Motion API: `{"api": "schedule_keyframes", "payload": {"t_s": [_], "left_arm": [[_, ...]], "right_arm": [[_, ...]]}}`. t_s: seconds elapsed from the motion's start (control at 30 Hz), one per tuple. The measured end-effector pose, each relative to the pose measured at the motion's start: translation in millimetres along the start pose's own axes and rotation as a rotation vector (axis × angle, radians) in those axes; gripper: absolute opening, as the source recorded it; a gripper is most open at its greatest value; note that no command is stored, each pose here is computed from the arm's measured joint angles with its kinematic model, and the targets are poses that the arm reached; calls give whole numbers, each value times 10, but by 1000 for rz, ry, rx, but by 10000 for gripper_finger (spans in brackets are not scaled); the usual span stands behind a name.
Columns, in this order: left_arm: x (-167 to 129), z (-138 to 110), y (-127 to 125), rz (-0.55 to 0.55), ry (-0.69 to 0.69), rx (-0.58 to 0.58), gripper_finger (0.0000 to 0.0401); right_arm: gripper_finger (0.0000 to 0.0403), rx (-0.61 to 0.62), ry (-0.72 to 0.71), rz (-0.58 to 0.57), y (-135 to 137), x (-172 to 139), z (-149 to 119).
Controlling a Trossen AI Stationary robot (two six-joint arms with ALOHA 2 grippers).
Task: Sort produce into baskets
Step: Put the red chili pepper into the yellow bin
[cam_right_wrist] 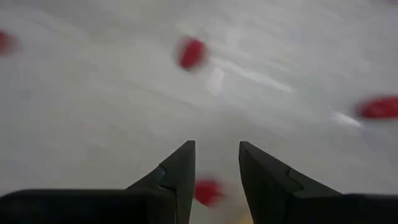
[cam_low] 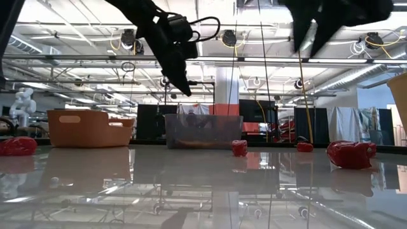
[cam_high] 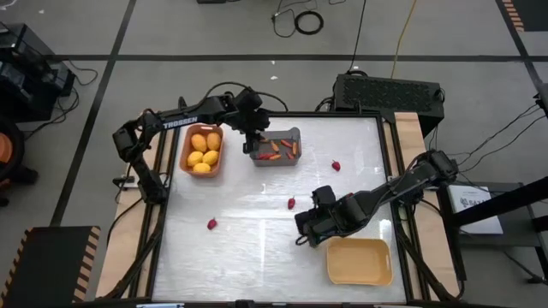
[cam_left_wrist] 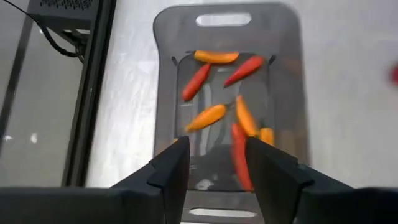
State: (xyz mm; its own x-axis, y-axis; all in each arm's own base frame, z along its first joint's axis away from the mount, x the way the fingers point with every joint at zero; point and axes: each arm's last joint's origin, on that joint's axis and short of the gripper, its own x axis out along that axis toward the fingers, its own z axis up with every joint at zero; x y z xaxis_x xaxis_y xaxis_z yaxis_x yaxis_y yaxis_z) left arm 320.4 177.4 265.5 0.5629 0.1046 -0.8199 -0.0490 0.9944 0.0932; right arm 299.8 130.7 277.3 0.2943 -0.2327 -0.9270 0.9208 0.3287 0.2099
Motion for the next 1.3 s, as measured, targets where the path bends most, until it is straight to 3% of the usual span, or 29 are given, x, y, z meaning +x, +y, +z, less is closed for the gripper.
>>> {"api": "schedule_keyframes", "payload": {"t_s": [0.2,0.37,0.5,0.73,0.97,1.1,1.3], "left_arm": [[-52,20,-187,-203,-12,-168,163],[-50,11,-515,-320,116,-242,163],[-133,-43,-812,-362,259,-224,163],[-396,-162,-1217,-286,159,-251,164],[-422,-426,-1464,-266,-62,-440,164],[-343,-518,-1568,-278,-81,-509,164],[-326,-544,-1667,-257,-64,-510,164]], "right_arm": [[112,-147,144,-245,-261,-7,302],[100,-346,185,-254,-453,12,679],[94,-416,224,-259,-753,52,901],[93,-516,284,-217,-1283,138,965],[99,-634,260,-119,-1451,312,890],[134,-638,297,-111,-1445,444,854],[221,-642,345,-139,-1401,631,856]]}}
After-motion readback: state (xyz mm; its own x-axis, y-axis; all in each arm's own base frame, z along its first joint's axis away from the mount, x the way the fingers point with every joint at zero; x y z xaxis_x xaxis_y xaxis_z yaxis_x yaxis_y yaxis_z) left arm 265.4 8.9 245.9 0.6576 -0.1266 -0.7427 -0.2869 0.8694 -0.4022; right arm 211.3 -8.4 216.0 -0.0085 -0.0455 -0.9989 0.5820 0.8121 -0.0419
